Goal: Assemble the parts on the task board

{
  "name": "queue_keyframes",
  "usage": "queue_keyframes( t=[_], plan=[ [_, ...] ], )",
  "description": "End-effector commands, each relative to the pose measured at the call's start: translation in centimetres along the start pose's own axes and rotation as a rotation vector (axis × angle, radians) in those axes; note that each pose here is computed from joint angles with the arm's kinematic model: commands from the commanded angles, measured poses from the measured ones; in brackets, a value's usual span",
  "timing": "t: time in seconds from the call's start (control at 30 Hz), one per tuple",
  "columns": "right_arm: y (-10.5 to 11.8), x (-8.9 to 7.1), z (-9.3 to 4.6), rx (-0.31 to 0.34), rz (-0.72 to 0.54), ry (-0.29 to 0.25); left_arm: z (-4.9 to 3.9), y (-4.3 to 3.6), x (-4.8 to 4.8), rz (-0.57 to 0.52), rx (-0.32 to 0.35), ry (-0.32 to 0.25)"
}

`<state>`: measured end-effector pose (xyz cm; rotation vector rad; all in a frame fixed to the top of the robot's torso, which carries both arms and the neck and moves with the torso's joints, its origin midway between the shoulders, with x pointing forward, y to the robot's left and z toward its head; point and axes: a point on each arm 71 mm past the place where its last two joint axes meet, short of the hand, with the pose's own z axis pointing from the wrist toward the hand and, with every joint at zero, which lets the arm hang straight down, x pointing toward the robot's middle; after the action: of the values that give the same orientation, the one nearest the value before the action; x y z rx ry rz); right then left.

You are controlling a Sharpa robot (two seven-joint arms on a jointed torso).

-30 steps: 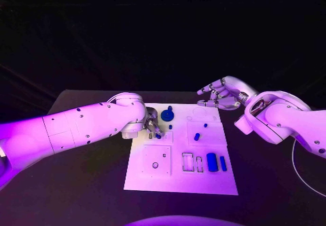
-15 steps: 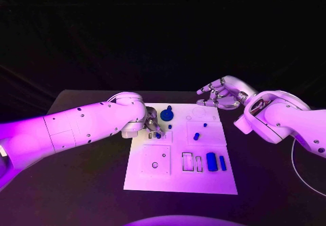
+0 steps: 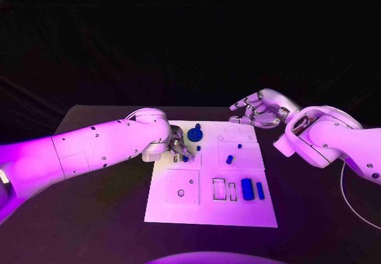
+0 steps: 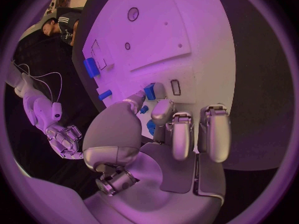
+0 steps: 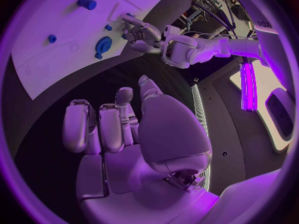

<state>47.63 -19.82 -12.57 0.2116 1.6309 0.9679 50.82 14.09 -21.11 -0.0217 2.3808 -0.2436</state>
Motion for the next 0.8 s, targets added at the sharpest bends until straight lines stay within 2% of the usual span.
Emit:
queue_keyframes(
  t=[0.03, 0.23, 0.47, 0.8],
  plan=[
    [0.1, 0.1, 0.0, -0.01, -0.007, 0.006, 0.26, -0.04, 0.82, 0.014, 0.003, 0.044],
    [0.1, 0.1, 0.0, -0.009, -0.007, 0.006, 0.17, 0.11, 0.71, 0.007, 0.003, 0.036],
    [0.0, 0.0, 0.0, -0.008, -0.008, 0.006, -0.28, 0.64, 0.44, -0.012, 0.005, 0.016],
    [-0.1, 0.0, 0.0, -0.006, -0.009, 0.009, -1.81, 0.92, -1.21, -0.064, 0.035, -0.026]
  ],
)
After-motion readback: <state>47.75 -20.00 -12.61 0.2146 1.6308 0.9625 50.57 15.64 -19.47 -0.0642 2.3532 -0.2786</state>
